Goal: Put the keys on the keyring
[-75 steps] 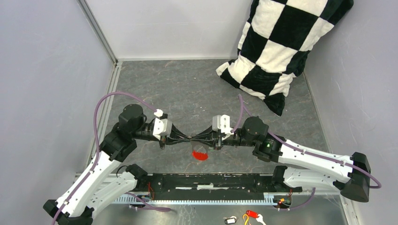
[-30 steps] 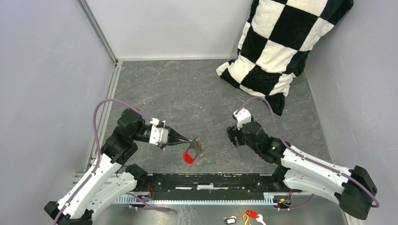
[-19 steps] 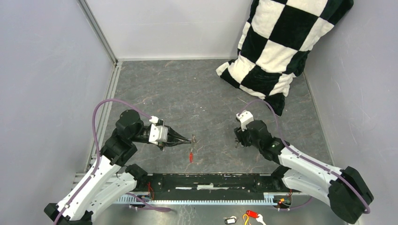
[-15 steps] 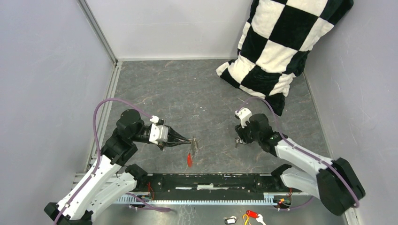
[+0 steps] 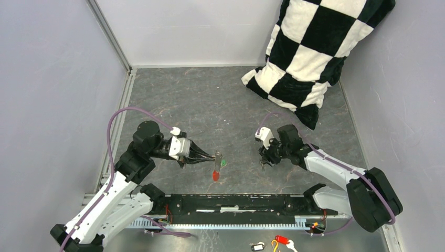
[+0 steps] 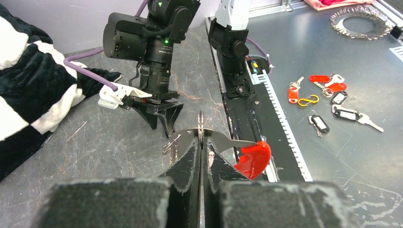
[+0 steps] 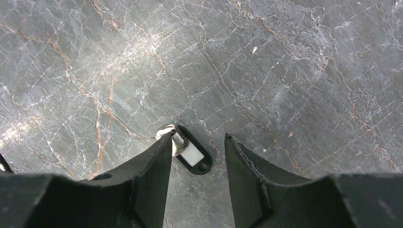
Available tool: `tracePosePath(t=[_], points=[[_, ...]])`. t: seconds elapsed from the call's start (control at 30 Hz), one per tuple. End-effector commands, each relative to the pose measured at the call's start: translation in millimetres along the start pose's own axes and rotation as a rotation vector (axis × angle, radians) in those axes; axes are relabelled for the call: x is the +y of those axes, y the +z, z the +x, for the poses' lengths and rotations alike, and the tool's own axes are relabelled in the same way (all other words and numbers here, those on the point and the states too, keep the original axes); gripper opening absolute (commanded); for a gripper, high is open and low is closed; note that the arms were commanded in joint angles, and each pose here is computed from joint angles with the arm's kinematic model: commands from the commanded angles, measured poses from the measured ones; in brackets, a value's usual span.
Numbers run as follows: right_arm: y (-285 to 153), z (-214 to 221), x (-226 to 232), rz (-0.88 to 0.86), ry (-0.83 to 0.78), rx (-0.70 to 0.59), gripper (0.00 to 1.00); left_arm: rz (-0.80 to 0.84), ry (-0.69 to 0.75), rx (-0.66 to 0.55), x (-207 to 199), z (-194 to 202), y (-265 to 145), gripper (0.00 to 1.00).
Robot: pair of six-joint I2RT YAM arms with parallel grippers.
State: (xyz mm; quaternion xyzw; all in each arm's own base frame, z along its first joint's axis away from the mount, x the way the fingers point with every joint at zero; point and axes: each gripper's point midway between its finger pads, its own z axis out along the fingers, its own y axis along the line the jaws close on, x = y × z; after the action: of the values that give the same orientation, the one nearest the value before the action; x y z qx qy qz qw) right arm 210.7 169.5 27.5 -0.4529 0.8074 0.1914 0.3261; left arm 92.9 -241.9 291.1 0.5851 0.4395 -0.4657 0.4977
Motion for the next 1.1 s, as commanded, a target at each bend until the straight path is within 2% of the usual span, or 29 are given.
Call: tracePosePath(t=[0.0, 0.2, 0.33, 0.47, 0.73, 1.07], points=[[-7, -24, -8, 0.005, -0.075, -0.045, 0.5, 0.006, 0.002, -0.04, -2, -21, -1, 0.02], [-18, -28, -4, -0.044, -0.189, -0.009, 0.42, -0.016, 0.004, -0.04, 2, -22, -1, 0.02], [-21, -26, 9, -0.106, -0.335, 0.036, 0.43, -0.025, 0.003, -0.045, 5, -24, -1, 0.02], [-17, -23, 21, -0.188, -0.41, 0.038, 0.45, -0.028, -0.005, -0.051, 7, -27, 1, 0.02], [2, -2, 17, -0.195, -0.519, 0.142, 0.43, -0.054, -0.013, -0.054, 11, -29, 0, 0.02], [11, -2, 13, -0.182, -0.589, 0.158, 0.41, -0.078, -0.018, -0.052, 14, -29, -1, 0.02]])
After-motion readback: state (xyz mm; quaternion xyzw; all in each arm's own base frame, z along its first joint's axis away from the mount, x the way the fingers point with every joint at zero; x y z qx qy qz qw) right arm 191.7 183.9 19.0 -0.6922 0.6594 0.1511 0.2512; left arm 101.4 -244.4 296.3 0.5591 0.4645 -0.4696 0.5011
